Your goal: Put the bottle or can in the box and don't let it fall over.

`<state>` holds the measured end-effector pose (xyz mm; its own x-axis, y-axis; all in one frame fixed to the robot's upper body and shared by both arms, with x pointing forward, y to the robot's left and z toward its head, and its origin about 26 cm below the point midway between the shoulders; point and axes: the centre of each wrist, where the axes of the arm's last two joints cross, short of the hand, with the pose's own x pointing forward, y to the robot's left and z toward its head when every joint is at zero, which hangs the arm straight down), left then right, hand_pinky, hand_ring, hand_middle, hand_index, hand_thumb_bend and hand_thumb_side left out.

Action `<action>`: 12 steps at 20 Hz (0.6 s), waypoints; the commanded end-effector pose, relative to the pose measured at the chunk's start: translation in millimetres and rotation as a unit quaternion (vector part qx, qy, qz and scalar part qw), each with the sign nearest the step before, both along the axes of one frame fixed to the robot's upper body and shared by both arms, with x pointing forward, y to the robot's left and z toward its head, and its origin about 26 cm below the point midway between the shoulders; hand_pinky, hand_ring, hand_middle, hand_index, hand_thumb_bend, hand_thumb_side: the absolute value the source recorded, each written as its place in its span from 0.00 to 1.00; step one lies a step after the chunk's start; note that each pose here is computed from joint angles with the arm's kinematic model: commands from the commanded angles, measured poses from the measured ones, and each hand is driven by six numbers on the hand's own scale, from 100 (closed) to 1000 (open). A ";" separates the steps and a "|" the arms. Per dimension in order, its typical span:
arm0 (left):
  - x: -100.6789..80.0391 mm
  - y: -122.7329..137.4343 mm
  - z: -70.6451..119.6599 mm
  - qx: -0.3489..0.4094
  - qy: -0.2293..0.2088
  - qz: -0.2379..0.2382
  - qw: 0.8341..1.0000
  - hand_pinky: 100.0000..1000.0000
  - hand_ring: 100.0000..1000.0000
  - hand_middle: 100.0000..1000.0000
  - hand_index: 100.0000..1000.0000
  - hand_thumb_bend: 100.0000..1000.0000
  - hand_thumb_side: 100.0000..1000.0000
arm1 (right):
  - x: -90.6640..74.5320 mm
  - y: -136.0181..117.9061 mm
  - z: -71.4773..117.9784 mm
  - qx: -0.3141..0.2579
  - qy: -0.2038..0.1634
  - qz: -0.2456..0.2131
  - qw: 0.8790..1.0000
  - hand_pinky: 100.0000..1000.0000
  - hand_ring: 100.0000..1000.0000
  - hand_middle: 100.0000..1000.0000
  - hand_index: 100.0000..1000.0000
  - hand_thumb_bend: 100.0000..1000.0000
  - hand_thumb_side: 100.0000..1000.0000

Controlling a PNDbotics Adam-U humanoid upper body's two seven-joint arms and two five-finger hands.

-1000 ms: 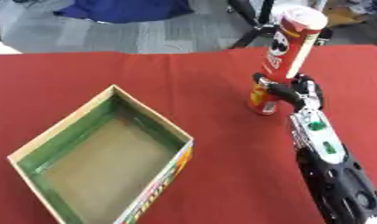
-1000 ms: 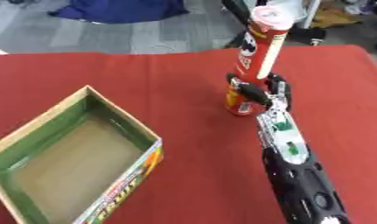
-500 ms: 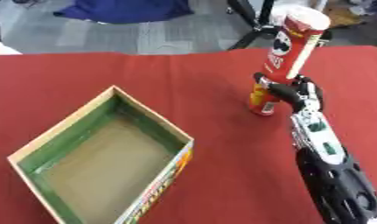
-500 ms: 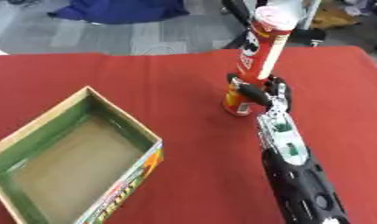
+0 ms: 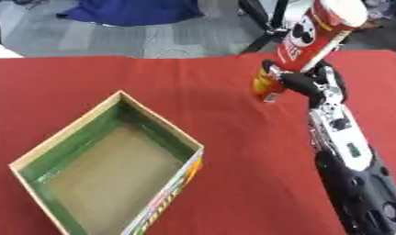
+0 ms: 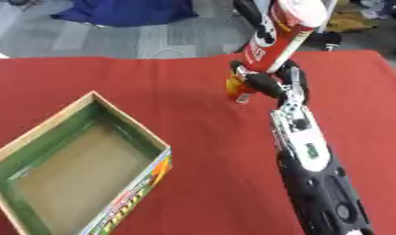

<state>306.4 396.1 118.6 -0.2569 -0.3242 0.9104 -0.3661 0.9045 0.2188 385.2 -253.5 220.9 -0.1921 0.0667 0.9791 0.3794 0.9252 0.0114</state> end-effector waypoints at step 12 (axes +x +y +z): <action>-0.7 5.3 12.4 0.018 -0.008 -0.003 1.000 0.83 0.85 0.77 0.78 0.11 0.92 | -52.5 52.1 67.2 -0.101 -0.080 0.185 0.974 0.79 0.91 0.39 0.51 0.31 0.00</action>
